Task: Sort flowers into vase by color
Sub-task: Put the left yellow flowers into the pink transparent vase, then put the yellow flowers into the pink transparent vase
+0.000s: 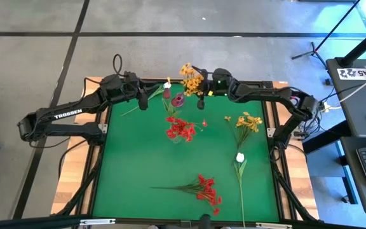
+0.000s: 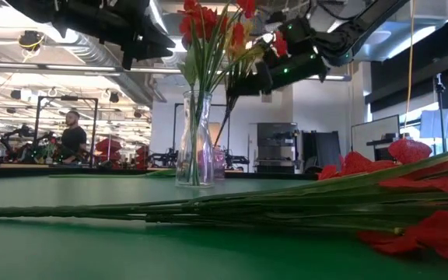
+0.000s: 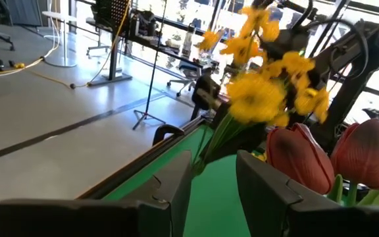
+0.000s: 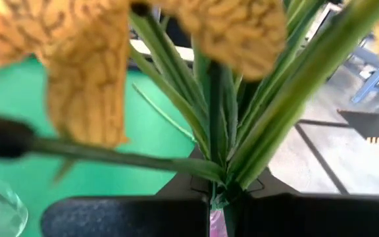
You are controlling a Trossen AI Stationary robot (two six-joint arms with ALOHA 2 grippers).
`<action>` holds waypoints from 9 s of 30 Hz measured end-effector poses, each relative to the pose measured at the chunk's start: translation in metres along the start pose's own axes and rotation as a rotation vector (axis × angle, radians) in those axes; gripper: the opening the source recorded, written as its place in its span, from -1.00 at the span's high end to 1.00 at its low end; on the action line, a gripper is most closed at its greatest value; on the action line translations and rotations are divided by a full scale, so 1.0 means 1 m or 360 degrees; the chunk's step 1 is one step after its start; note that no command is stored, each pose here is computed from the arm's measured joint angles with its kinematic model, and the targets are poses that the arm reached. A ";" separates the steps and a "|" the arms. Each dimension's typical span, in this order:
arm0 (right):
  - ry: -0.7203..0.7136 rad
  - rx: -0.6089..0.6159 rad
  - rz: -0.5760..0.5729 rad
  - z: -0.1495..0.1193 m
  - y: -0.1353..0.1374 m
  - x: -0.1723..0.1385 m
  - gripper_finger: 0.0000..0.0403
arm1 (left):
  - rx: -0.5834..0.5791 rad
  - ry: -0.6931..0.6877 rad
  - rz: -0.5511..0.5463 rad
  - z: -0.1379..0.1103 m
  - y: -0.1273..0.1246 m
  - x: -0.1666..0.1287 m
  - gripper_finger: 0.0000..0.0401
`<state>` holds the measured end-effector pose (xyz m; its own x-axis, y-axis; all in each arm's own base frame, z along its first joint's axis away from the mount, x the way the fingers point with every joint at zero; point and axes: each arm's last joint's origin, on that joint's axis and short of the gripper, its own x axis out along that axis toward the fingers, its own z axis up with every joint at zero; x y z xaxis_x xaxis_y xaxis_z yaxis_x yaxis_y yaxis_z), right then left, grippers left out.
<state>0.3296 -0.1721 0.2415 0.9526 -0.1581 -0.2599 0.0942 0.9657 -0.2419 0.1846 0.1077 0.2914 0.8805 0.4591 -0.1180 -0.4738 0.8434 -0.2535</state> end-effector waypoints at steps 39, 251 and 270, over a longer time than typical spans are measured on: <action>0.0073 0.0221 -0.0107 0.025 0.001 -0.032 -0.45 | -0.0059 0.0073 0.0018 -0.005 0.001 0.000 0.43; 0.0315 0.1475 -0.0685 -0.065 0.173 -0.134 0.95 | -0.0148 0.0491 0.0188 -0.034 -0.006 -0.005 0.43; -0.0245 0.0885 -0.0693 -0.035 0.099 -0.125 0.96 | -0.0028 0.0572 0.0169 -0.039 -0.009 -0.007 0.43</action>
<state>0.2094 -0.0640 0.2174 0.8211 -0.5613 -0.1038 0.5689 0.7899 0.2289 0.1837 0.0862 0.2570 0.7777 0.4139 -0.4732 -0.5651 0.7901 -0.2377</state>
